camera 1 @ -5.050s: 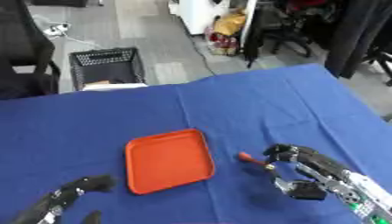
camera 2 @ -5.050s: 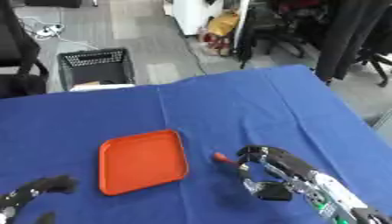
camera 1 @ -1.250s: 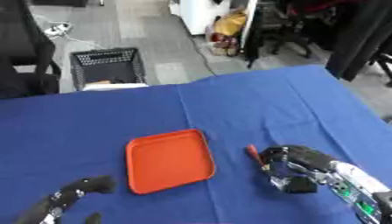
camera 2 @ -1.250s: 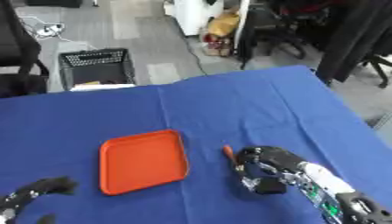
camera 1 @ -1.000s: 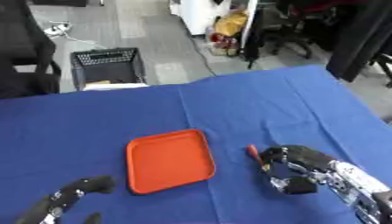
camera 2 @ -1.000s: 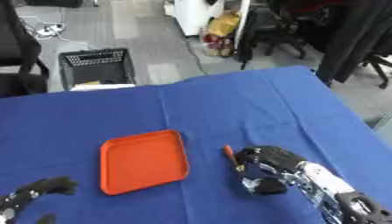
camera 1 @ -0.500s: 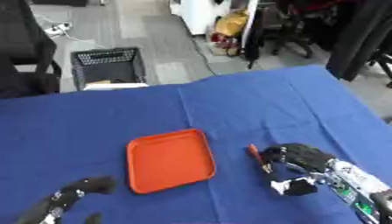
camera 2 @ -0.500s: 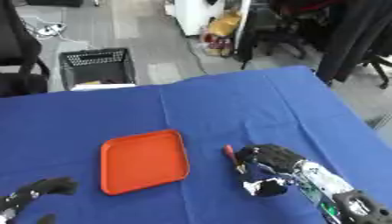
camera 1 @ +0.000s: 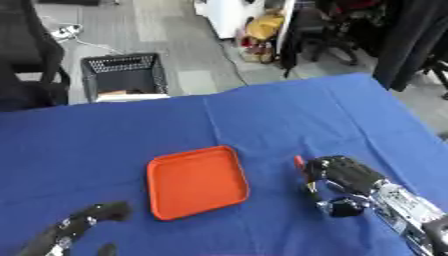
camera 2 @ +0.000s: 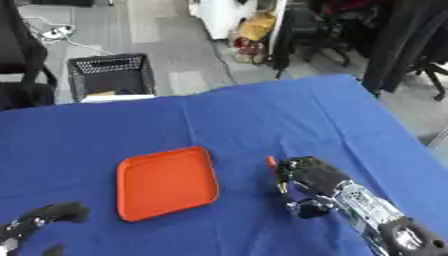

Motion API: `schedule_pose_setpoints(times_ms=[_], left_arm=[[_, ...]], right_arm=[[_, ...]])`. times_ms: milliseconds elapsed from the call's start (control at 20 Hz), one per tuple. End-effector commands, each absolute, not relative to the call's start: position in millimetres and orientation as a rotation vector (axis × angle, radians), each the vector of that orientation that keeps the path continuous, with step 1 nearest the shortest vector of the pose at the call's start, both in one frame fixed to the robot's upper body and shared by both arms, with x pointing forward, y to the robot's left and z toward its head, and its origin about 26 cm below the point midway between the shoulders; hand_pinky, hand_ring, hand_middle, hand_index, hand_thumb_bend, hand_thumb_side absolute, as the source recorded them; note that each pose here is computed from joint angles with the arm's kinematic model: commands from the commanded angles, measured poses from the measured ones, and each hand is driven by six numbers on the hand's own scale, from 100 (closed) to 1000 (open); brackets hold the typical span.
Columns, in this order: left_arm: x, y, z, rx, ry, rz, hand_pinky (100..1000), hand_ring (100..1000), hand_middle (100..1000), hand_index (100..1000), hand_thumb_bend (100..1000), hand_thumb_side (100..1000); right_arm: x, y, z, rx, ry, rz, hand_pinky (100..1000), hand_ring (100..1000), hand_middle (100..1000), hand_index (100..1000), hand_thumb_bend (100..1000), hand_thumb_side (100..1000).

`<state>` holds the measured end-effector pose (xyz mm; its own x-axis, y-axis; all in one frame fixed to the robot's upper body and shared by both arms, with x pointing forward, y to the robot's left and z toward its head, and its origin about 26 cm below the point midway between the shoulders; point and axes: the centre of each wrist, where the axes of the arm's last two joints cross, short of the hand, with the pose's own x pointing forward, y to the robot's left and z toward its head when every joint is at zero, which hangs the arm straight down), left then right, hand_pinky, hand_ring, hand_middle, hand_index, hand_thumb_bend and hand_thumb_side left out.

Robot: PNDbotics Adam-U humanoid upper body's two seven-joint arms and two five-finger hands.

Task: Pick up objects on the table and place them in the box.

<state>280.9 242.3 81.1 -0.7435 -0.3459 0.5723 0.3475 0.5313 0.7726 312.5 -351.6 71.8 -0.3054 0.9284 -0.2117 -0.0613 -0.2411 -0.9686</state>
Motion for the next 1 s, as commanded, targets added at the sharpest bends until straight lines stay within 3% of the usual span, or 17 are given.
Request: schedule_pose_setpoints(times_ms=[50, 550, 1000], left_arm=[[282, 242, 87, 0.007, -2.081, -1.256, 911, 798, 861, 1000, 100, 716], [282, 242, 87, 0.009, -2.080, -1.255, 911, 798, 861, 1000, 100, 717], [282, 243, 86, 0.014, -2.077, -1.255, 911, 798, 861, 1000, 100, 717]], right_arm=[[312, -358, 87, -1.248, -1.274, 1.614, 646, 745, 696, 472, 213, 168], [310, -359, 88, -1.304, -1.338, 1.534, 634, 727, 673, 442, 177, 119], [300, -333, 137, -1.373, -1.542, 1.430, 635, 723, 670, 435, 185, 100]])
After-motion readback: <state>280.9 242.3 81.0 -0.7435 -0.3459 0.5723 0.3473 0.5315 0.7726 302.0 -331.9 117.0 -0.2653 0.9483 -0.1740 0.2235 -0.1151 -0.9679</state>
